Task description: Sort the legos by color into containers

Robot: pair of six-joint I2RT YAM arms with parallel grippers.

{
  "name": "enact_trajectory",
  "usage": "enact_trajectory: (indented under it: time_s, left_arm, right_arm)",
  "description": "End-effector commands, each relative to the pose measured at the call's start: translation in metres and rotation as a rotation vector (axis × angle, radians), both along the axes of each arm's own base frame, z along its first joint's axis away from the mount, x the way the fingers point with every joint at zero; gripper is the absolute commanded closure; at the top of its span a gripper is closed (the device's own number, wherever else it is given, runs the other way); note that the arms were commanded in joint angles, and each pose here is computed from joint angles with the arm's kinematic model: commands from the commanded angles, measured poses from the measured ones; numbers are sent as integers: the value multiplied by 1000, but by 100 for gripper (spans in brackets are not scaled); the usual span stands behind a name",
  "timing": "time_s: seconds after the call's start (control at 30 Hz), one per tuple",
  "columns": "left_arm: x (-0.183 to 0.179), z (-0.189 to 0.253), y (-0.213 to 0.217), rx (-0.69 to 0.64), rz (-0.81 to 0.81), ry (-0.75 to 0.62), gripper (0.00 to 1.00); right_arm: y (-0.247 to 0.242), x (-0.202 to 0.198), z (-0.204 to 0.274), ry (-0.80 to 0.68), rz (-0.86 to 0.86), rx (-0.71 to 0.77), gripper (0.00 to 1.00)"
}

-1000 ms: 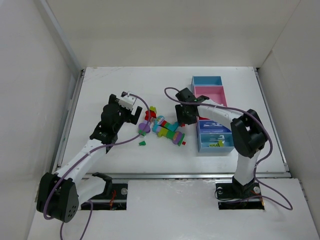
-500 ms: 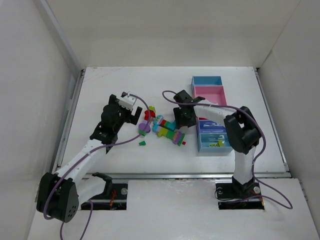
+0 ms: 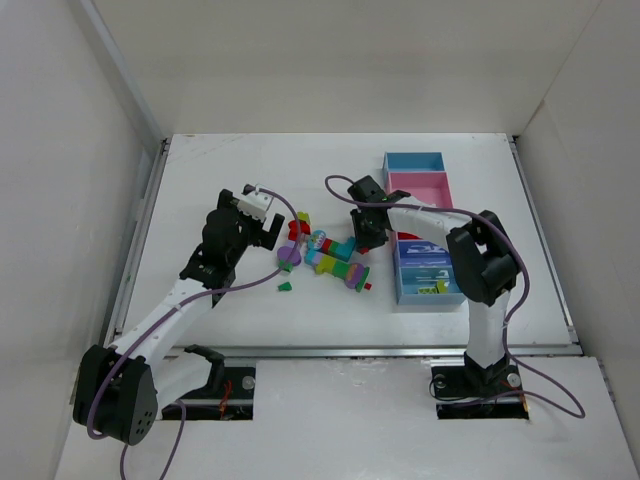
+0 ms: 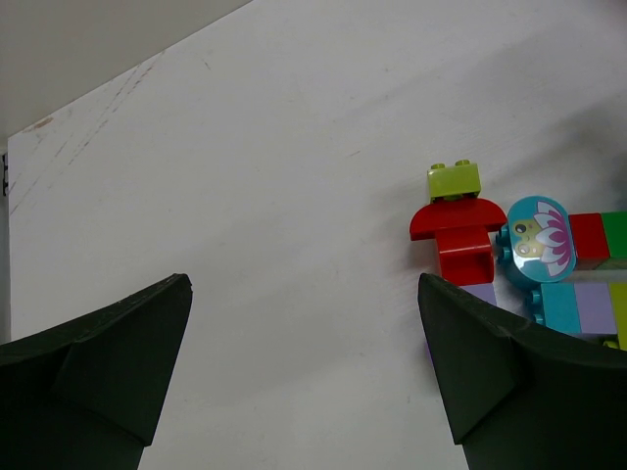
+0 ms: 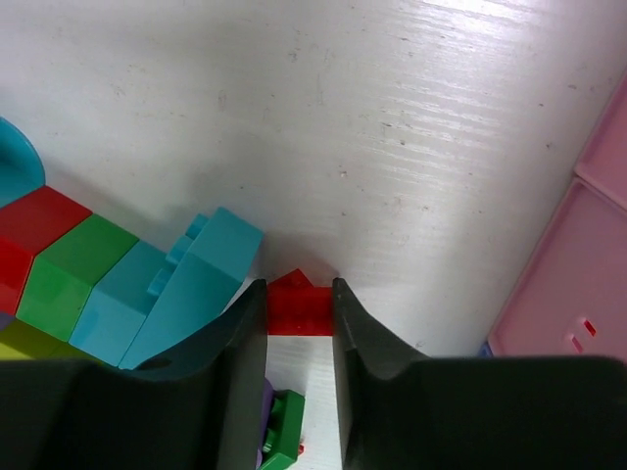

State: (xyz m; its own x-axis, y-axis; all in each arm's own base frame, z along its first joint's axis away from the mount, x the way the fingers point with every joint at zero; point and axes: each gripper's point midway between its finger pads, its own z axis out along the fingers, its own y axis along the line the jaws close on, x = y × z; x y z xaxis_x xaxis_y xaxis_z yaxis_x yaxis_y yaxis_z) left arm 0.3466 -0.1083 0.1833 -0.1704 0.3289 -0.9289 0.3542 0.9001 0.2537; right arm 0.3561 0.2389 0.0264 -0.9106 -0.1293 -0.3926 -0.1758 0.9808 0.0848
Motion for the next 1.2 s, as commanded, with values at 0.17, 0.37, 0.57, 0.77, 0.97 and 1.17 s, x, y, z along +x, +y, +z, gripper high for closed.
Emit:
enact_trajectory:
  time_s: [0.17, 0.37, 0.57, 0.77, 0.97, 1.17]
  left_arm:
    - [0, 11, 1, -16, -2, -47, 0]
    - [0, 11, 1, -16, -2, -47, 0]
    - [-1, 10, -1, -27, -9, -43, 0]
    - [-1, 14, -1, -30, -9, -52, 0]
    - [-1, 14, -1, -30, -9, -52, 0]
    - [-1, 14, -1, -30, -9, -52, 0]
  right_arm:
    - [8, 10, 33, -72, 6, 63, 90]
    - [7, 9, 60, -113, 7, 90, 93]
    - [6, 3, 54, -95, 21, 83, 93]
    - [11, 1, 27, -42, 34, 83, 82]
    - [12, -3, 5, 7, 41, 73, 66]
    - [7, -4, -3, 14, 31, 68, 51]
